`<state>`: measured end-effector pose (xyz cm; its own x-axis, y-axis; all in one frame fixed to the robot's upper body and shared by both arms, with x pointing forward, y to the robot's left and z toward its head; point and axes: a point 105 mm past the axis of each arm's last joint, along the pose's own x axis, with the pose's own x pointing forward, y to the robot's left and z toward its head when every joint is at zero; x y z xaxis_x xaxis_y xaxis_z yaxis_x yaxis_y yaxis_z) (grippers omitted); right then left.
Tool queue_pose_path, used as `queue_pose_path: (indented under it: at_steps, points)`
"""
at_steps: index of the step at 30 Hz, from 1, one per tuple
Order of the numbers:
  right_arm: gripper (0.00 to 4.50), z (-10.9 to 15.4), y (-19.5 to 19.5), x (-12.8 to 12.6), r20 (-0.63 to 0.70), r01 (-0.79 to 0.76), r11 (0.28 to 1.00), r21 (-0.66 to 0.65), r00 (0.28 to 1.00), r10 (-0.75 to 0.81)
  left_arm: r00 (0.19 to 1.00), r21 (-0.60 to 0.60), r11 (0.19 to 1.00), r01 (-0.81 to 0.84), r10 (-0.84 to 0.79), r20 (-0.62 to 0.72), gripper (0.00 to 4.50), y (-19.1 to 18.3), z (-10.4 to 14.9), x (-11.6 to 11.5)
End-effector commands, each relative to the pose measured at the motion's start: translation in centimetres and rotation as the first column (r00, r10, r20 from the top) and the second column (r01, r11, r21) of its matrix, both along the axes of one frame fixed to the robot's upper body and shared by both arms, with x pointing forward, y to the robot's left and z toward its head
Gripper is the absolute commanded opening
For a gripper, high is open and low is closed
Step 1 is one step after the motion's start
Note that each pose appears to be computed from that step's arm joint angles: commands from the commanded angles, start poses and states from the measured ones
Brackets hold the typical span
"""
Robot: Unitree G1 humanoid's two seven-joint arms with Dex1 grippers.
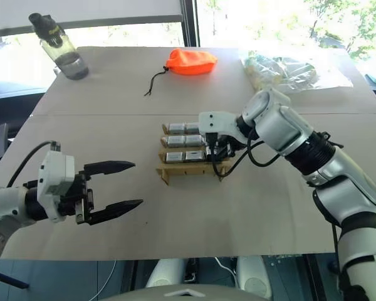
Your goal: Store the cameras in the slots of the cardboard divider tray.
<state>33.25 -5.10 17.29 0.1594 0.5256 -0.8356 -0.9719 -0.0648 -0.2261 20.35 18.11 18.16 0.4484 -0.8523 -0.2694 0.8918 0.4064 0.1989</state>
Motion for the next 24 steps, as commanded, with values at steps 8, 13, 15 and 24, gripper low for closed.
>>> queue_pose_path:
  at_steps: [8, 13, 15, 24]
  points:
    - [0.75, -0.3, 0.3, 0.2, 0.014, 0.010, 1.000, 0.011, 1.000, -0.010, 0.999, 0.014, 1.000, 0.012, -0.013, 0.038, 4.45, -0.3, 0.9, 0.0]
    - [3.51, 0.2, 0.3, -0.1, -0.001, 0.007, 1.000, 0.026, 1.000, -0.007, 0.999, 0.017, 1.000, 0.011, -0.012, 0.043, 4.45, -0.3, 1.0, 0.0]
    - [4.43, 0.4, -0.1, -0.5, -0.014, -0.011, 1.000, 0.019, 1.000, 0.011, 0.999, 0.017, 1.000, 0.012, -0.012, 0.045, 4.45, -0.4, 1.0, 0.0]
    - [4.48, 3.0, -2.2, -2.2, -0.077, 0.017, 0.992, 0.125, 0.997, -0.007, 0.999, -0.008, 1.000, -0.006, 0.006, 0.041, 4.45, -0.3, 0.9, -0.1]
